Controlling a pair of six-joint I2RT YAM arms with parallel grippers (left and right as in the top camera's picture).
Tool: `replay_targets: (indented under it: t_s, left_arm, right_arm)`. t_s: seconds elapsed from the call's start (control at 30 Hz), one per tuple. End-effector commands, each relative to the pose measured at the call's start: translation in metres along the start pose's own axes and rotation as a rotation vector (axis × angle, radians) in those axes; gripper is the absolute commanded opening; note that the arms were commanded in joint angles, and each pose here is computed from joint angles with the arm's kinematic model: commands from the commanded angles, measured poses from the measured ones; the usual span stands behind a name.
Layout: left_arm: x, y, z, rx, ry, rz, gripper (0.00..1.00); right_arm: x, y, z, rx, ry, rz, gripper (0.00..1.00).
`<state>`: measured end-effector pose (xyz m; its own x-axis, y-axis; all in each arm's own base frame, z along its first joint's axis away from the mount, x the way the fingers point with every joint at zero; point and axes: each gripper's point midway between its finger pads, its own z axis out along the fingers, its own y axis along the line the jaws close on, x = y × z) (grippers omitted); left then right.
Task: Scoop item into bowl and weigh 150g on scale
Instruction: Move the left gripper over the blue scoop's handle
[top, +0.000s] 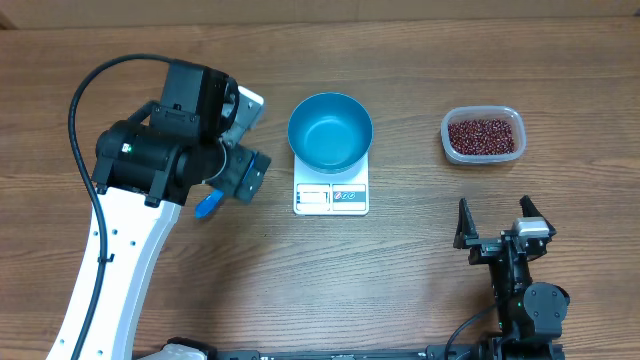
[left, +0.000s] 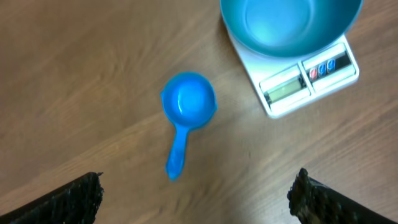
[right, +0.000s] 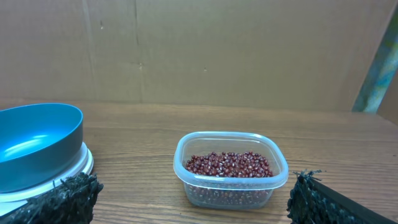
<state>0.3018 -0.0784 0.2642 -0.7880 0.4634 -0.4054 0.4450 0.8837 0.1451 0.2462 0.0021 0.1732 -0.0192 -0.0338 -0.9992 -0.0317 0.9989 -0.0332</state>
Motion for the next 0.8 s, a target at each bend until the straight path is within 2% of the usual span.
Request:
replay_targets:
  t_s: [0.0, 0.07, 0.2, 0.43, 0.77]
  left_arm:
    - [0.011, 0.012, 0.000, -0.053, 0.059, 0.009, 1.00]
    - [0.020, 0.028, 0.009, -0.108, 0.113, -0.094, 0.99]
    - [0.024, 0.034, 0.027, -0.075, 0.167, -0.165, 1.00]
    - [0.018, 0.030, 0.060, -0.021, 0.221, -0.170, 1.00]
    - [0.025, 0.028, 0.079, -0.005, 0.301, -0.146, 1.00]
  right_arm:
    - [0.003, 0.001, 0.000, -0.004, 0.000, 0.004, 1.00]
    - [0.003, 0.001, 0.000, -0.004, -0.001, 0.004, 1.00]
    - [0.003, 0.001, 0.000, -0.004, 0.000, 0.004, 1.00]
    - [0.003, 0.001, 0.000, -0.004, 0.000, 0.004, 1.00]
    - [0.003, 0.001, 0.000, -0.004, 0.000, 0.004, 1.00]
